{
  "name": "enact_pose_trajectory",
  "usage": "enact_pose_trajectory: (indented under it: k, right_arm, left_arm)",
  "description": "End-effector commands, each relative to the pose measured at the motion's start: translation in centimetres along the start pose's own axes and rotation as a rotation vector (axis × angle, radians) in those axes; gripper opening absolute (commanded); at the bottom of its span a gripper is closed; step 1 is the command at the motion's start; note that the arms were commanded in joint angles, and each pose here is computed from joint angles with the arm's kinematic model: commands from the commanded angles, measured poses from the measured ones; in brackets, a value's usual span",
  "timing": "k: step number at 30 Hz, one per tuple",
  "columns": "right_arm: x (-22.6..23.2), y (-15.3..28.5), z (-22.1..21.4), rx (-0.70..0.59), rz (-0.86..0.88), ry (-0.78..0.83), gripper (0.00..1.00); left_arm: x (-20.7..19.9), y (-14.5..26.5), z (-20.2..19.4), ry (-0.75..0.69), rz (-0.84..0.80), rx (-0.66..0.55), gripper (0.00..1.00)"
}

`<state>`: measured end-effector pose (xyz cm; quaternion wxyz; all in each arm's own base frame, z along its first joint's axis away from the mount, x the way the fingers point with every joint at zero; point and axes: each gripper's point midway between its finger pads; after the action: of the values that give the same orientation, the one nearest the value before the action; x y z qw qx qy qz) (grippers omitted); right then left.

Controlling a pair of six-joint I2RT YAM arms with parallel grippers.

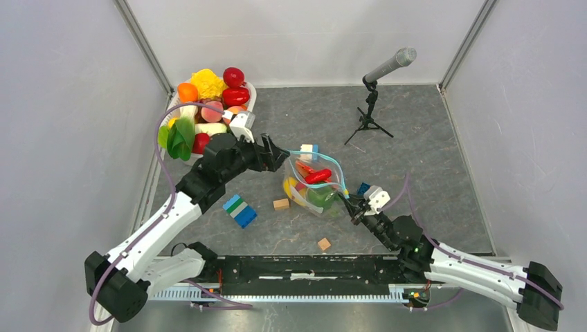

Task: Place the food in the zip-top bag and seal the zipper
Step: Adjust the zipper food storage bag at the center of the board.

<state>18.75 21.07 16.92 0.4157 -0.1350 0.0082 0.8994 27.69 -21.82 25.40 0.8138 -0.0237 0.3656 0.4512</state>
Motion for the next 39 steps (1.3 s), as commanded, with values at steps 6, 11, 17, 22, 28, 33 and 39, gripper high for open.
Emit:
enact_pose_trajectory:
  k: [6,11,17,22,28,33,39]
  right_arm:
    - [0.8,-0.2,-0.2,0.007,0.039,0.0,0.0]
    - [0.7,-0.3,-0.1,0.003,0.034,-0.007,0.0]
    - [0.3,-0.2,-0.3,0.018,0.013,-0.01,0.0]
    - [0.3,-0.2,-0.5,0.029,0.01,-0.01,0.0]
    - [0.5,-0.3,-0.4,0.029,0.02,-0.009,0.0]
    - [0.4,-0.4,-0.2,0.022,0.017,-0.012,0.0]
    - [0.6,-0.4,0.4,0.002,0.024,-0.047,0.02]
  left_arm:
    - [-3.1,-1.5,1.2,-0.02,-0.156,-0.02,0.86]
    - [-1.5,-2.5,0.8,0.025,-0.082,-0.012,0.66]
    - [-2.5,-1.8,0.5,-0.014,-0.14,0.006,0.64]
    - [-4.4,-0.7,-0.4,-0.109,-0.262,0.066,0.77]
    - [-3.8,-1.0,-2.4,-0.175,-0.26,0.202,0.68]
    - [-2.8,-1.1,-2.4,-0.199,-0.204,0.206,0.53]
    - [-2.1,-1.3,-1.3,-0.208,-0.148,0.166,0.36]
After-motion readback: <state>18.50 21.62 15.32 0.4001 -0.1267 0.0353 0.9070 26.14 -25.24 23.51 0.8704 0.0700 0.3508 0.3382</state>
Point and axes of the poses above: each gripper's point midway between its finger pads, its own y axis back along the fingers, its own x axis along the line the jaws close on, z = x × y, and after that the axes turned 12 degrees about y, right-handed
